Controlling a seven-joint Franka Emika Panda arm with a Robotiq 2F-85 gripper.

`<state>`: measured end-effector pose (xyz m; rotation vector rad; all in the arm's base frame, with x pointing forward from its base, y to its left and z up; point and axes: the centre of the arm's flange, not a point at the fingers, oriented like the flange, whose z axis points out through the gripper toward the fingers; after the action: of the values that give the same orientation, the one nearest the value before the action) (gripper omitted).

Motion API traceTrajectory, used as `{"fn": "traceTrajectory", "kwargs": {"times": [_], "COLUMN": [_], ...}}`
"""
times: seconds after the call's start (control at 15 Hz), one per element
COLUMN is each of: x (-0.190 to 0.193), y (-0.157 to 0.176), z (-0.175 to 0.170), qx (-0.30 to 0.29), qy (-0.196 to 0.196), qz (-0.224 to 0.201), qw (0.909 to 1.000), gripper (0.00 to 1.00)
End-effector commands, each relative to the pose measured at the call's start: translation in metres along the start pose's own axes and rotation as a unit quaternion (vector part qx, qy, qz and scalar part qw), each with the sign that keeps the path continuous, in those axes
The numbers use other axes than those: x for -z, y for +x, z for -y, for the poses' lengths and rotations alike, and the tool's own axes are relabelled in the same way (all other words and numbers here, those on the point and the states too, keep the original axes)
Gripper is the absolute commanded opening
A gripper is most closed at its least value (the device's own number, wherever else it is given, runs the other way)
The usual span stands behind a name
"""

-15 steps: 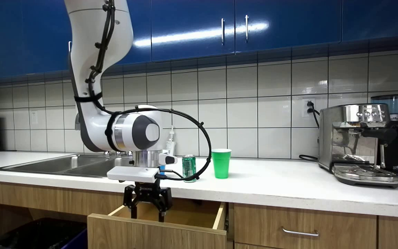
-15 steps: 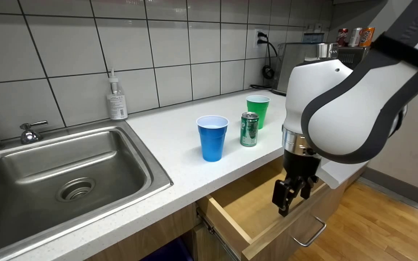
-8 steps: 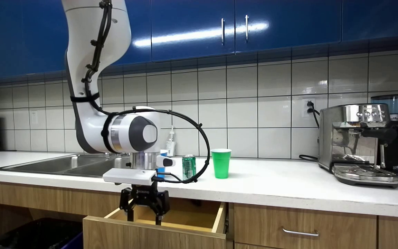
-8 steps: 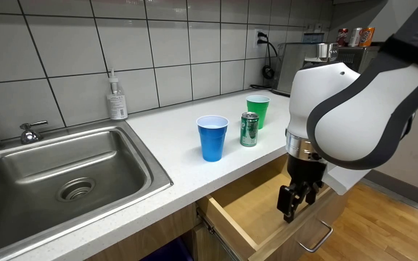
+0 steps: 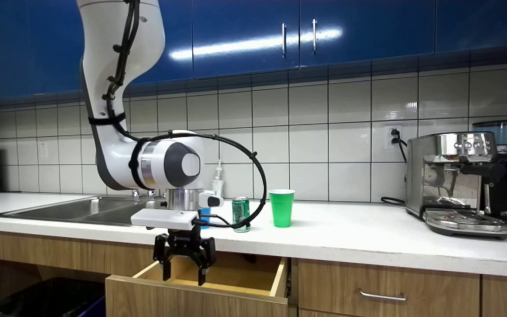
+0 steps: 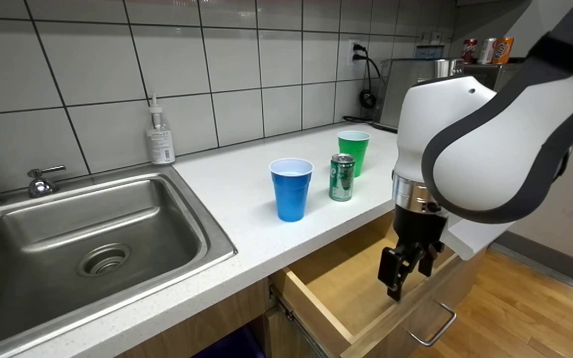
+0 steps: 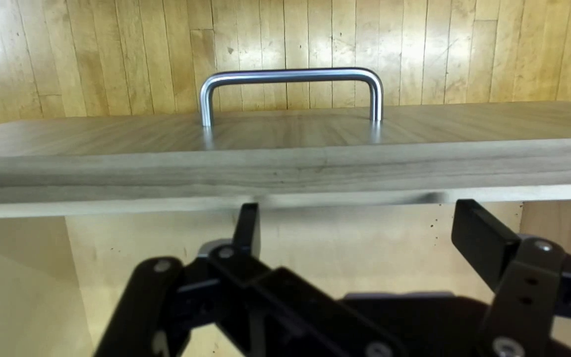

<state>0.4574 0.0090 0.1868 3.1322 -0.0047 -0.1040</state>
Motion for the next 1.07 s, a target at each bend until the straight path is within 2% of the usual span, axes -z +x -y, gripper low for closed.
{"fn": "traceTrajectory", "kwargs": {"times": [0.0, 1.0], "x": [0.028, 0.11], "y": [-0.001, 0.03], "z": [0.001, -0.043], "qx": [-0.016, -0.026], "qy": [-0.004, -0.034], "qz": [-0.003, -0.1], "qw": [0.9999, 0.9941], "gripper": [1.0, 1.0]}}
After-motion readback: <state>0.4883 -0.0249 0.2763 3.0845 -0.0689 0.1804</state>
